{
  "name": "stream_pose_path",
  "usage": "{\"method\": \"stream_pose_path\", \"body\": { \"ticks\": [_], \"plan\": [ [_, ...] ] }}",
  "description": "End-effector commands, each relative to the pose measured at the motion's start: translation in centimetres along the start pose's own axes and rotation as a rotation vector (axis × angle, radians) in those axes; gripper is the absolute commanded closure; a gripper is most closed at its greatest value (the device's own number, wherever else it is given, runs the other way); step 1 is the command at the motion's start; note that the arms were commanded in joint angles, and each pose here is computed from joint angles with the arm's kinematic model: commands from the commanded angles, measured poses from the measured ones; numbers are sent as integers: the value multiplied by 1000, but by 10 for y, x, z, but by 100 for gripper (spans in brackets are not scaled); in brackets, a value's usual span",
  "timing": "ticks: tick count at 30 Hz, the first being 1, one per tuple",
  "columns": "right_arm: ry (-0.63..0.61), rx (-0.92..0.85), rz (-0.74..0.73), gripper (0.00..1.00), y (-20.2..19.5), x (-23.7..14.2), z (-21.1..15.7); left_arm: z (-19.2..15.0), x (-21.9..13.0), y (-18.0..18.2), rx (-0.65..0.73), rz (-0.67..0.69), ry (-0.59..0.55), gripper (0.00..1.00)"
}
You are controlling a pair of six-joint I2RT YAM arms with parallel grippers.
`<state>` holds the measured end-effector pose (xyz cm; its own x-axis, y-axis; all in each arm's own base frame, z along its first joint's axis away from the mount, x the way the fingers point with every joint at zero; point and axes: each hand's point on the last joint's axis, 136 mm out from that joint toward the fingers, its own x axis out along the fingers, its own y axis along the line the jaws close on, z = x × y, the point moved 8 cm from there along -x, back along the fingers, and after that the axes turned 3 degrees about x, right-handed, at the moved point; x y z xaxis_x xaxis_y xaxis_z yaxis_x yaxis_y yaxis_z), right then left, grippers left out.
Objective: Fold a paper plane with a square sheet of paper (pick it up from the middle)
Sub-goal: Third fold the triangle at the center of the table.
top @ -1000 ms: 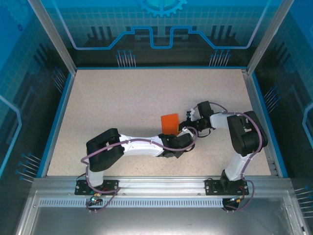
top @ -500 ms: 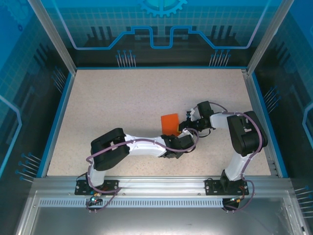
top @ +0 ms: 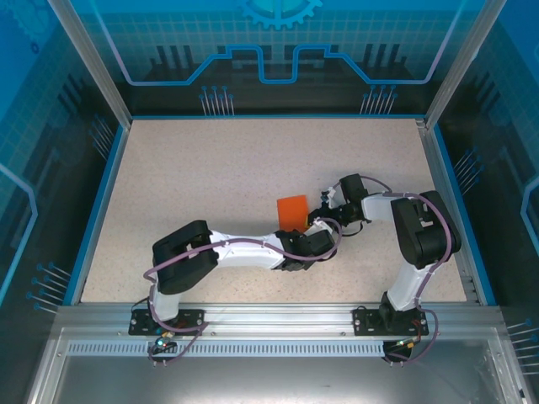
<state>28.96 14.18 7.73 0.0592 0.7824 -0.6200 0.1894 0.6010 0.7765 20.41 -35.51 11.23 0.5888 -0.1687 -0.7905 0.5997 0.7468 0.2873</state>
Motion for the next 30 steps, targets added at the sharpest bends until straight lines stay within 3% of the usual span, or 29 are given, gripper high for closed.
{"method": "stream_pose_path", "body": {
  "ticks": [1,7,22,30],
  "plan": [
    [-9,-6,15,84,3,-8,2,6,-14,10,-24,5,-45,91],
    [-9,-8,13,83,4,-9,2,5,-15,17,-42,-32,-37,100],
    [-81,-55,-93,69,17,-34,0,-11,-10,61,-265,-346,-9,100],
    [-90,-72,-94,73,23,-37,-2,-13,2,73,-318,-445,27,100]
  ]
}}
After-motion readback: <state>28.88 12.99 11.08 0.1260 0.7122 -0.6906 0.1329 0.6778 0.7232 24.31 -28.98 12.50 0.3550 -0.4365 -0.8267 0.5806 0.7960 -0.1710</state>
